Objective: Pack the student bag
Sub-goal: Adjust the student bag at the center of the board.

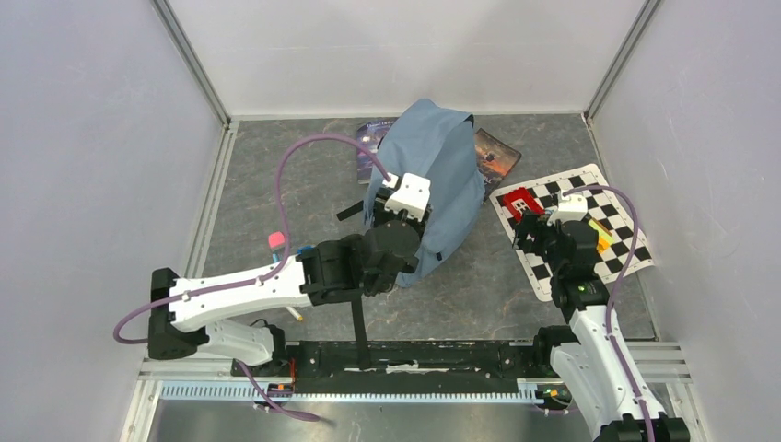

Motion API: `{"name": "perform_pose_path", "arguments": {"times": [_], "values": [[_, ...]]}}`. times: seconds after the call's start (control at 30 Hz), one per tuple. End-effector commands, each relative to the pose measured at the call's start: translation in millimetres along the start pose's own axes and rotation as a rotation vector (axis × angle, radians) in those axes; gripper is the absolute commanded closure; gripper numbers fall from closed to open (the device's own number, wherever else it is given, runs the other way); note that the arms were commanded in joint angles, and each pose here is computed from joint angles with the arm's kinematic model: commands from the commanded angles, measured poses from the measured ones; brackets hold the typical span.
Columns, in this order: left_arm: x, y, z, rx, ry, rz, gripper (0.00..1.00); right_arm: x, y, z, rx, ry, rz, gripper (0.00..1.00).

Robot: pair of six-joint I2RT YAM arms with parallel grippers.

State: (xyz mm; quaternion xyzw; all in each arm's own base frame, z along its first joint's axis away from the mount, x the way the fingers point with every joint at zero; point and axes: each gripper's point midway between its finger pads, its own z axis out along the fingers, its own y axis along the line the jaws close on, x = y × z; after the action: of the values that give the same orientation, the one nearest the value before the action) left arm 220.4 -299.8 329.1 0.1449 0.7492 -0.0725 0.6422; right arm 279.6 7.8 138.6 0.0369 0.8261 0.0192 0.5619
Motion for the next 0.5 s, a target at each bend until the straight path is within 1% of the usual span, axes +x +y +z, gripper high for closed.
{"name": "perform_pose_path", "arguments": {"times": [0.0,0.03,0.07,0.17,0.2,0.3,0.33,0.37,0.47], "values": [[-4,14,24,-0.058,0.016,-0.002,0.63,-16,6,-1,-0.023,-0.024,0.011,0.02],[0,17,28,-0.06,0.035,0.001,0.85,-17,9,0,-0.041,-0.021,0.011,0.02],[0,22,30,-0.061,0.04,0.01,0.97,-19,12,0,-0.055,-0.02,0.007,0.02],[-12,22,23,0.034,0.009,0.072,0.98,-28,30,-2,-0.158,-0.022,-0.024,0.02],[-18,19,18,0.096,0.0,0.09,0.98,-34,34,-3,-0.181,-0.031,-0.03,0.02],[-33,26,-2,0.238,-0.001,0.091,0.98,-50,45,-7,-0.238,-0.045,-0.031,0.02],[-34,28,-9,0.294,0.003,0.087,0.98,-53,50,-9,-0.262,-0.048,-0.02,0.02],[-35,30,-17,0.355,-0.001,0.115,0.98,-57,54,-11,-0.285,-0.054,-0.012,0.02],[-32,45,-36,0.448,0.018,0.136,0.98,-66,68,-18,-0.365,-0.081,-0.003,0.02]]}}
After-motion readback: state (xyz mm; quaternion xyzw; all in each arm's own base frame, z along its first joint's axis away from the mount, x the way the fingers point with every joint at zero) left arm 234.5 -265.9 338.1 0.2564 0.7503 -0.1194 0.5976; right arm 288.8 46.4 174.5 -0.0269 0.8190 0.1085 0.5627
